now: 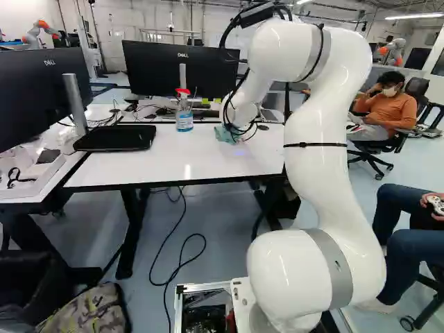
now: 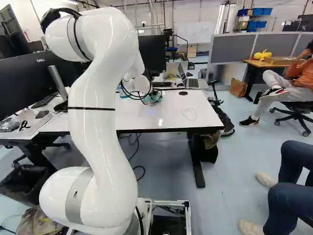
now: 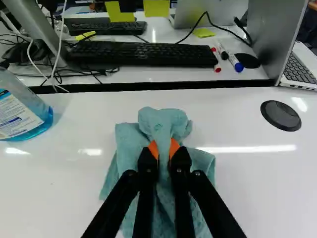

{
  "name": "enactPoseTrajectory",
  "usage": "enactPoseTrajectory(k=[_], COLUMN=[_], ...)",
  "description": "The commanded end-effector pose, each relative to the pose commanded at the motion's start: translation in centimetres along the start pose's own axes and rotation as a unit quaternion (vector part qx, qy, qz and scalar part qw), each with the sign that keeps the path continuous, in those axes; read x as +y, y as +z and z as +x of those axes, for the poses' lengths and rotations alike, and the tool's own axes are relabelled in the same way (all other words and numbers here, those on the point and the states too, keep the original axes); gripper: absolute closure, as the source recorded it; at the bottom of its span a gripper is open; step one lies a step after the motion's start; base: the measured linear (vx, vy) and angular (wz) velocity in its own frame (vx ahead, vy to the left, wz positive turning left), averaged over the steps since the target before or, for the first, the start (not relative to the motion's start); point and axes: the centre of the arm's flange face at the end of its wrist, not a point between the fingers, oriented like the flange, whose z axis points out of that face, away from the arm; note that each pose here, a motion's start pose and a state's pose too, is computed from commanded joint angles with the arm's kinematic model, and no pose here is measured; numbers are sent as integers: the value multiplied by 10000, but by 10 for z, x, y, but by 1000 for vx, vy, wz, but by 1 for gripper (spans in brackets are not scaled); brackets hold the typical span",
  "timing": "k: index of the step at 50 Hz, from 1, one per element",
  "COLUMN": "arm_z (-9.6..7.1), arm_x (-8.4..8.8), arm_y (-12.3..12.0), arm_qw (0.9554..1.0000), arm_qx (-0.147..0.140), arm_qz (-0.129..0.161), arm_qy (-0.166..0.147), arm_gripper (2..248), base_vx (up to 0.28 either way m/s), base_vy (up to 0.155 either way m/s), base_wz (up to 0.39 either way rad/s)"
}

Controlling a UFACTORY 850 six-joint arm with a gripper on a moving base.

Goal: Clean the table with the green towel

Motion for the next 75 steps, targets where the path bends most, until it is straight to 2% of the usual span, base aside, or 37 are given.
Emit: enactPoseTrajectory(k=[14,44,75], arm_z=[0,-5,-4], arm_x=[0,0,0], arm_y=[0,0,1], arm_qw=[10000,9996,9997], arm_qx=[-6,-291,-237], arm_qz=[0,0,0], arm_qy=[0,0,0], arm_gripper=[207,207,207], base_vx=[0,0,0], base_vy=[0,0,0], base_wz=[0,0,0])
